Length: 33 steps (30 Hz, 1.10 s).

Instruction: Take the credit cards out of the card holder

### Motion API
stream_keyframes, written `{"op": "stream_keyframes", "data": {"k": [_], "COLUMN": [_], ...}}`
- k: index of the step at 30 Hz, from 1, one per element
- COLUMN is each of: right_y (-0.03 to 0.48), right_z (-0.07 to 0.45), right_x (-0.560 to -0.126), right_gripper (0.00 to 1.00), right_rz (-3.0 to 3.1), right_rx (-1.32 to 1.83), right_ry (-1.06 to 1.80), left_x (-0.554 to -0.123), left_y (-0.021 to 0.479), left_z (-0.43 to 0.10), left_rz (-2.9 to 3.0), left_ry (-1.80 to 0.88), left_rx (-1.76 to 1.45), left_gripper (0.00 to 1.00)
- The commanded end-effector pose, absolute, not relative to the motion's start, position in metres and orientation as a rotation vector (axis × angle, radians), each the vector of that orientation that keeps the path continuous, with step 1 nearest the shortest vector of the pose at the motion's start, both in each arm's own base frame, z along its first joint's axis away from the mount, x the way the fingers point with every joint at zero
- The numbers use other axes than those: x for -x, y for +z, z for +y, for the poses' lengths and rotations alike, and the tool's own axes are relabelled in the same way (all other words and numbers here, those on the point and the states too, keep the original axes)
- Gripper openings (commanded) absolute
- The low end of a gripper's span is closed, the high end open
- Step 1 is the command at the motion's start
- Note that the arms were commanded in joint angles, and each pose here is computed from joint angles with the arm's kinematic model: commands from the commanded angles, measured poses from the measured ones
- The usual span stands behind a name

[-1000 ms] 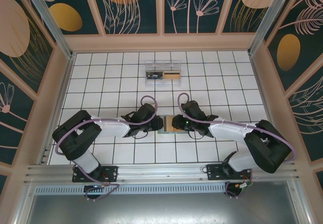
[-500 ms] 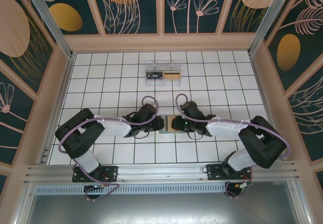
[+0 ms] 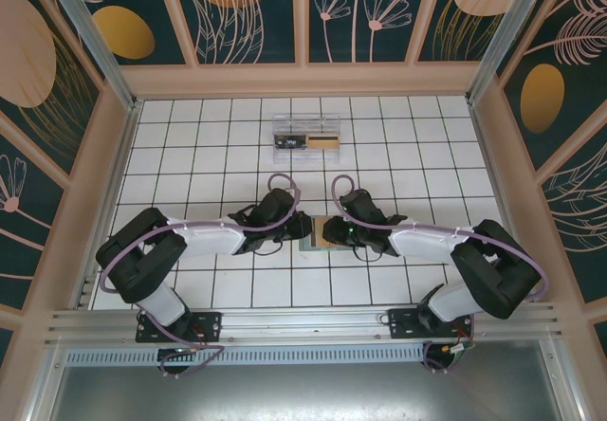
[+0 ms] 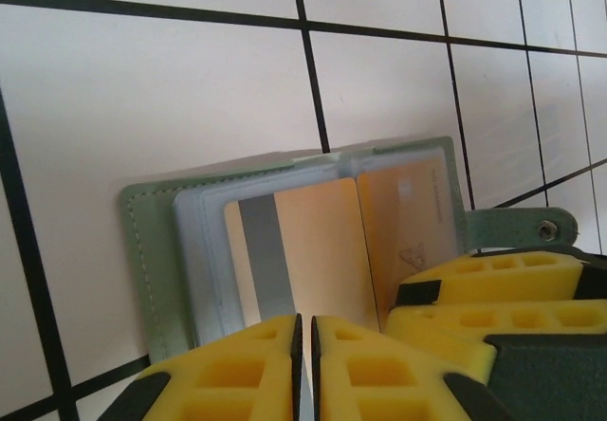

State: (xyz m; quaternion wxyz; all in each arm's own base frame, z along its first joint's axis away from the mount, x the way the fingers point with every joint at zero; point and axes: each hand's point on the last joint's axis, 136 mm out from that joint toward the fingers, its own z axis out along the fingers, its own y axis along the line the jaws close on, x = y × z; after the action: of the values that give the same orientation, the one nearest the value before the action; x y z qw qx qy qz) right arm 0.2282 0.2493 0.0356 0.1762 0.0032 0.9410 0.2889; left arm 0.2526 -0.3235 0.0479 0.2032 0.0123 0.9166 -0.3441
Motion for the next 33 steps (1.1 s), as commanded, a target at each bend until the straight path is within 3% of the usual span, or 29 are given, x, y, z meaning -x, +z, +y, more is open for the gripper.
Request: {"op": "stream_keyframes", "data": {"k": [1,10,33], "right_y": [0.044,0.041,0.031], "right_z": [0.248,0.249,0.232], "right_x": [-0.234,-0.235,-0.233], "right_gripper": [0.29,0.30,0.31], "right_rz": [2.637,2.647,2.686], "right_rx": [-0.032,-0.028,-0.052], "right_ry": [0.819,0.821,0.720], "left_x": [-0.250,-0.236,-0.229], "left_y": [0.033,-0.001,-0.018], "left_z": [-0.327,-0.321,-0.317], "left_rz": [2.601,2.699,2.751], "left_ry": [-0.927,-0.876,-0.812], "left_rx": [-0.064,-0.049,-0.036], "left_gripper": [0.15,0.14,0.12]}}
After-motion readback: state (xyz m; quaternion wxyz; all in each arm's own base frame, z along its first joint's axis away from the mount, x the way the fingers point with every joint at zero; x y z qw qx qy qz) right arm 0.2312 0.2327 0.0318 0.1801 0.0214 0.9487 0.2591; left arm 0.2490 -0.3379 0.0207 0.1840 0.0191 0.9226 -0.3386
